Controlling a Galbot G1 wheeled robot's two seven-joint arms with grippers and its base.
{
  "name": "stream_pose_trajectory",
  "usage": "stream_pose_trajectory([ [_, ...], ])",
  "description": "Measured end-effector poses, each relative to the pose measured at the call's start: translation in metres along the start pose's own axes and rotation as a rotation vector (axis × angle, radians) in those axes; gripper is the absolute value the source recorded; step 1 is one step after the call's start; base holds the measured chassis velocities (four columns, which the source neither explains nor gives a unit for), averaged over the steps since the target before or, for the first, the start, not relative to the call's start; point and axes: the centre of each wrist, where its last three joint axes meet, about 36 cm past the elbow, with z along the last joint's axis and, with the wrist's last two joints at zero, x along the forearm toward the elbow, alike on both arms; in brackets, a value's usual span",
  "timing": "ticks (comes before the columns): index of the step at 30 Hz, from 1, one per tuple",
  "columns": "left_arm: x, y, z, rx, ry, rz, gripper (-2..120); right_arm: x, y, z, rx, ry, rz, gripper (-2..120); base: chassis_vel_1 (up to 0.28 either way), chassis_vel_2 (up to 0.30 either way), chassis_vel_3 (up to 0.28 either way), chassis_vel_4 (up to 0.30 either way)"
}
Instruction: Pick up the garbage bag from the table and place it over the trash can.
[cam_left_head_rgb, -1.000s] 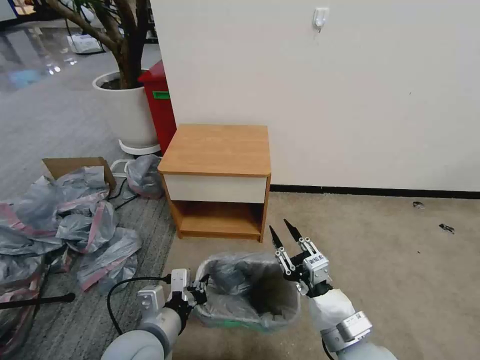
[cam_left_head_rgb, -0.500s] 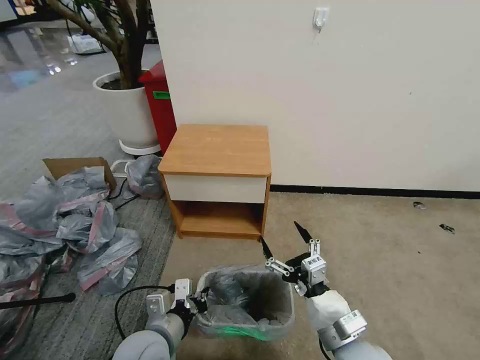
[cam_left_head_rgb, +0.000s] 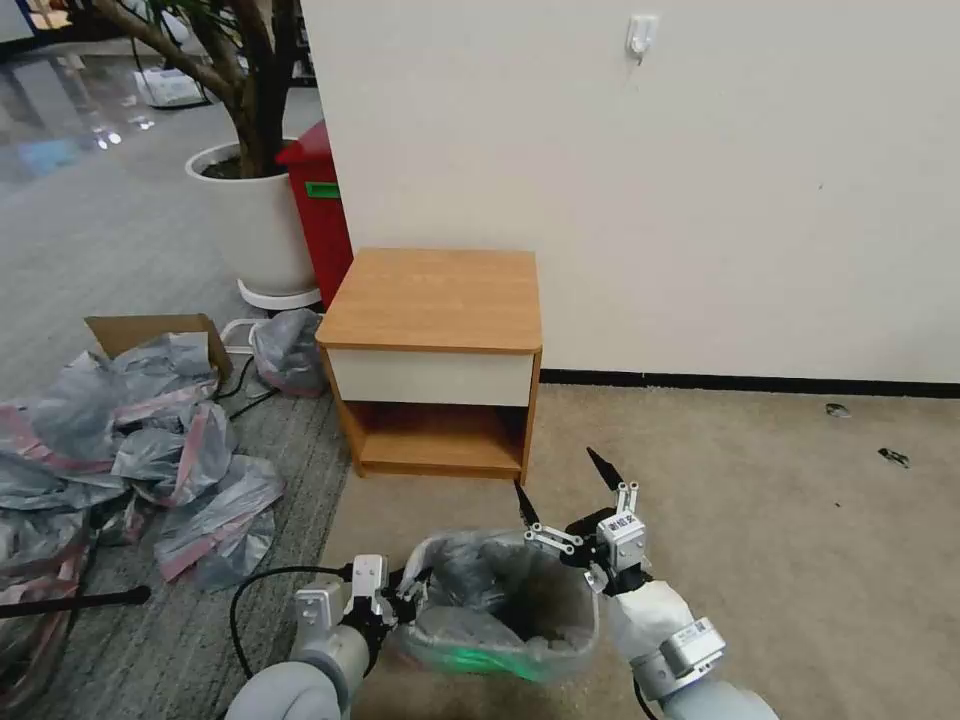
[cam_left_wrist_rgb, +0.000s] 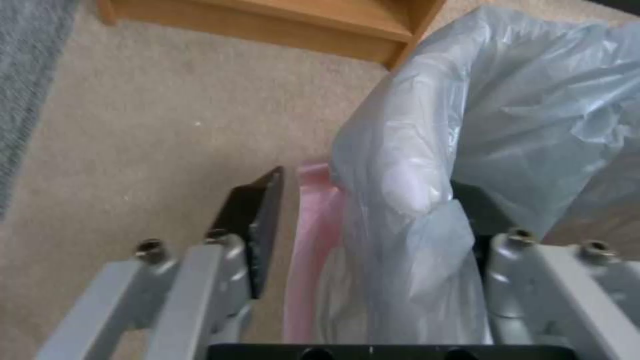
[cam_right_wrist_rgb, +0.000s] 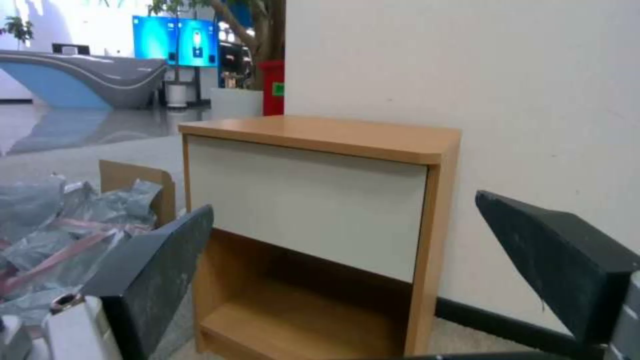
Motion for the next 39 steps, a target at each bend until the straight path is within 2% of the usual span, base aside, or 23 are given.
stream_pose_trajectory([
  [3,0.003,-0.001,-0.002,-0.021,-0.031,0.009,73,0.001,0.001,-0.001,-0.002,0.002,-0.002,100,0.000,0.000,0.000,0.000],
  [5,0.003,-0.001,-0.003,-0.026,-0.038,0.014,74,0.001,0.002,-0.001,-0.003,0.002,-0.003,100,0.000,0.000,0.000,0.000],
  [8,0.006,-0.002,-0.003,-0.052,-0.085,0.039,89,0.002,0.005,-0.004,-0.011,0.004,-0.002,100,0.000,0.000,0.000,0.000],
  [9,0.006,-0.002,-0.003,-0.052,-0.085,0.039,89,0.002,0.005,-0.004,-0.011,0.004,-0.002,100,0.000,0.000,0.000,0.000],
  [10,0.007,-0.002,-0.004,-0.063,-0.112,0.048,95,0.003,0.005,-0.004,-0.011,0.006,0.006,100,0.000,0.000,0.000,0.000],
  [12,0.008,-0.003,-0.003,-0.104,-0.184,0.050,99,0.003,0.005,-0.004,-0.007,0.017,0.034,100,0.000,0.000,0.000,0.000],
  [13,0.008,-0.003,-0.003,-0.104,-0.184,0.050,99,0.003,0.005,-0.004,-0.007,0.017,0.034,100,0.000,0.000,0.000,0.000],
  [15,0.004,0.002,0.007,-0.179,-0.367,0.009,100,0.004,0.004,-0.002,0.011,0.060,0.125,100,0.000,0.000,0.000,0.000],
  [16,-0.001,0.010,0.016,-0.208,-0.479,-0.013,100,0.007,0.004,0.003,0.012,0.091,0.179,100,0.000,0.000,0.000,0.000],
  [17,-0.001,0.010,0.016,-0.208,-0.479,-0.013,100,0.007,0.004,0.003,0.012,0.091,0.179,100,0.000,0.000,0.000,0.000],
  [19,-0.009,0.028,0.029,-0.245,-0.616,-0.044,100,0.015,0.006,0.012,-0.006,0.138,0.245,100,0.000,0.000,0.000,0.000],
  [21,-0.012,0.044,0.037,-0.268,-0.675,-0.071,100,0.025,0.009,0.022,-0.030,0.161,0.280,100,0.000,0.000,0.000,0.000],
  [27,-0.010,0.057,0.039,-0.279,-0.721,-0.100,100,0.027,0.009,0.029,-0.037,0.140,0.313,100,0.000,0.000,0.000,0.000],
  [32,-0.009,0.056,0.033,-0.268,-0.752,-0.098,100,0.023,0.004,0.030,-0.022,0.125,0.334,100,0.000,0.000,0.000,0.000],
  [39,-0.008,0.056,0.032,-0.264,-0.754,-0.097,100,0.022,0.004,0.030,-0.018,0.123,0.335,100,0.000,0.000,0.000,0.000],
])
